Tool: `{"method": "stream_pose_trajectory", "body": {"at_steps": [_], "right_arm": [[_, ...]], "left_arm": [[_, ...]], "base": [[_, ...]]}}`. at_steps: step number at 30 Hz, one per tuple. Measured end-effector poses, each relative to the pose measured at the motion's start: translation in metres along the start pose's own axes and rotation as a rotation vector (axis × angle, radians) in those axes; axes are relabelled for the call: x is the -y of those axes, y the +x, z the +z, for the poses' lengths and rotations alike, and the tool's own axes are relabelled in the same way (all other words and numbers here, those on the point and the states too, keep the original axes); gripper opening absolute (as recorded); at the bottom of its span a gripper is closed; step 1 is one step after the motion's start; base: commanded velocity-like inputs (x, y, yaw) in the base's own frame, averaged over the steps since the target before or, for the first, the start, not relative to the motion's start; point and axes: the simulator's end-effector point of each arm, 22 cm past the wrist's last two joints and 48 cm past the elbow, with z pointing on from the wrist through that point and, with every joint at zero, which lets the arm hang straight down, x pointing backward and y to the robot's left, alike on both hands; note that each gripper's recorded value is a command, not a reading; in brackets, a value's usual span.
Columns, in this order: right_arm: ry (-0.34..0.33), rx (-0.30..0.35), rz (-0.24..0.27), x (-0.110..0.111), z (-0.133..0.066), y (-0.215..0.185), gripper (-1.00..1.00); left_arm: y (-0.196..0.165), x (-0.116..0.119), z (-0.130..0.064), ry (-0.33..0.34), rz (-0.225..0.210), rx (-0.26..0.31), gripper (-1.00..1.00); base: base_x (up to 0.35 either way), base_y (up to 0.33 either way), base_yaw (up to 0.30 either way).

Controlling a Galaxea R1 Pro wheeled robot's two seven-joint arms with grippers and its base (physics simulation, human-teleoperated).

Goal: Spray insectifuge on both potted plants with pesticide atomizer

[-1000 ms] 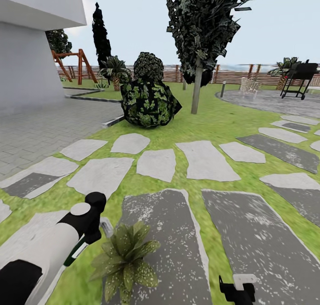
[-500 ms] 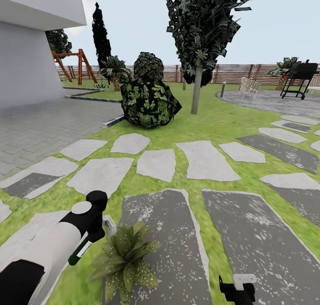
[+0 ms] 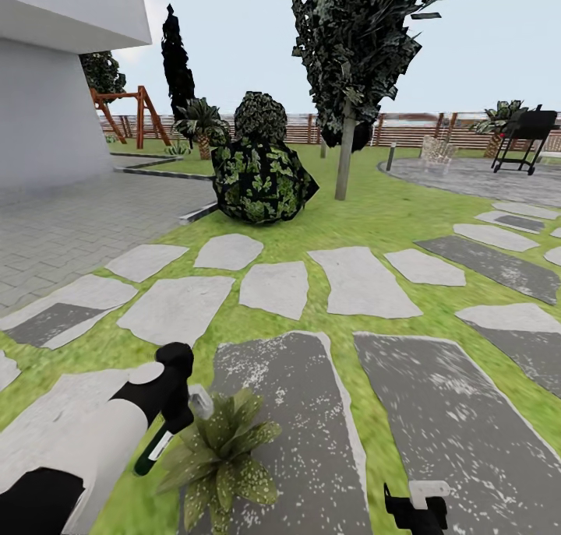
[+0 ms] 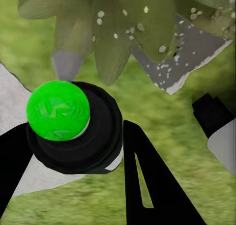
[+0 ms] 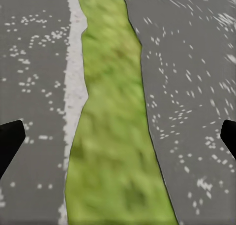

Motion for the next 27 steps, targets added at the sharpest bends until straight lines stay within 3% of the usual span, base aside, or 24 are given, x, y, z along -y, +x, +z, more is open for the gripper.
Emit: {"method": "stream_pose_trajectory", "body": {"at_steps": [5,12,18,27], "right_arm": [[0.0,0.0,0.0,0.0,0.0,0.0,1.0],[0.0,0.0,0.0,0.0,0.0,0.0,1.0],[0.0,0.0,0.0,0.0,0.0,0.0,1.0],[0.0,0.0,0.0,0.0,0.0,0.0,1.0]], "left_arm": [[-0.005,0.003,-0.002,-0.004,0.012,0.003,-1.0],[0.036,-0.007,0.022,0.006,-0.006,-0.067,-1.0],[0.046,-0.002,0.033,0.024,0.029,-0.08,-1.0],[0.055,0.004,0.042,0.046,0.027,-0.104,-1.0]], "base": [[0.0,0.0,0.0],[0.0,0.0,0.0],[0.0,0.0,0.0],[0.0,0.0,0.0]]}}
